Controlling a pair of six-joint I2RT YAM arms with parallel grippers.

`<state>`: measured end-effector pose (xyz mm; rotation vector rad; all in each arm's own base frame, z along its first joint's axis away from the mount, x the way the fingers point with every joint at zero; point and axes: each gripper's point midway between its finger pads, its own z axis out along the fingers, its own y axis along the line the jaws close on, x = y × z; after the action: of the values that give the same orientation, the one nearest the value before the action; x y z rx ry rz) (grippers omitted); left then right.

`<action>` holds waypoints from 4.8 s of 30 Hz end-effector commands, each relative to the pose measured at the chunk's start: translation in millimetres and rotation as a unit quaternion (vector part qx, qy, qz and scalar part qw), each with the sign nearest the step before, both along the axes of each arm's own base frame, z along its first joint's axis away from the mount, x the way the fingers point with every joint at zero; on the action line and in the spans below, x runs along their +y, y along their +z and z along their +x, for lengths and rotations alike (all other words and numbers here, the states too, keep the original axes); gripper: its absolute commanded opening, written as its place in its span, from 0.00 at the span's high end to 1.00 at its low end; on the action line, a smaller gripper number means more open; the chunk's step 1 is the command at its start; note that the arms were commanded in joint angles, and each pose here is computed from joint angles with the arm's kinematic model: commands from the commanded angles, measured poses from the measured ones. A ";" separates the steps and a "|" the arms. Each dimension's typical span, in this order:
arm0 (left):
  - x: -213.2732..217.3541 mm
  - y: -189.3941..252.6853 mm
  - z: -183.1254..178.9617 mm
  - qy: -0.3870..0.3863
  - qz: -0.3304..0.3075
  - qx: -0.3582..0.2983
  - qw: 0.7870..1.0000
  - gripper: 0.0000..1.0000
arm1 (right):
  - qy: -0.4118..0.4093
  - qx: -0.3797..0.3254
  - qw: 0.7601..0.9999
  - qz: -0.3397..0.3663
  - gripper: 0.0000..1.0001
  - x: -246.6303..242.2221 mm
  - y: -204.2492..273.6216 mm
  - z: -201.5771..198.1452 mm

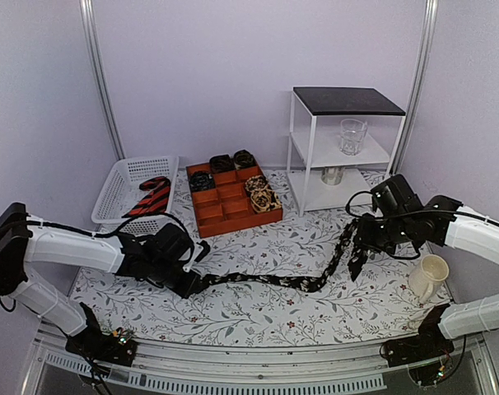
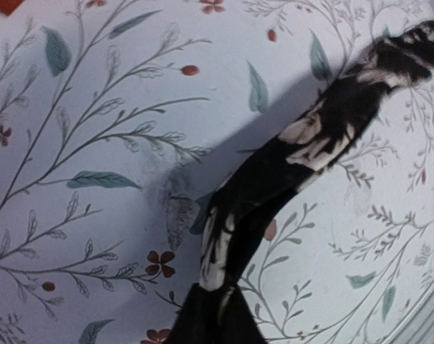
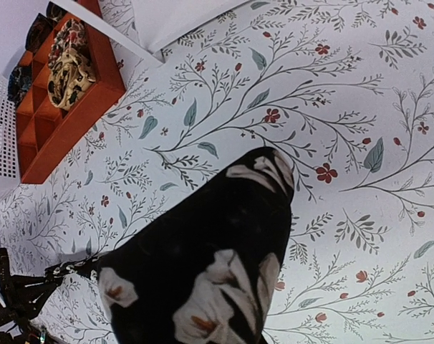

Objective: Roll the ties
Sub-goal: Flatten out the tie at the center of the board, then move the tie to the center of the board.

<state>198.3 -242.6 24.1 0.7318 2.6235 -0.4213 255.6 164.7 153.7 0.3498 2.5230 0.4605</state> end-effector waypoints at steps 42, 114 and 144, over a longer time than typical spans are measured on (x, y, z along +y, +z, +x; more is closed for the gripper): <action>60.2 -5.4 -32.9 0.160 0.077 0.226 0.958 1.00 | -0.118 0.174 0.975 -0.068 0.64 -116.9 -94.2 33.4; 10.6 96.8 60.9 0.161 -0.205 0.033 0.965 0.59 | -0.274 0.207 0.935 -0.091 1.00 -201.8 -153.4 66.1; 51.8 12.8 42.7 0.232 -0.085 0.083 0.966 1.00 | -0.078 0.052 0.990 0.109 1.00 -55.2 -32.7 94.4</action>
<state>233.3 -199.8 42.8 0.0415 2.7466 -0.6512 339.5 63.8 83.8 0.8352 2.5915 0.4938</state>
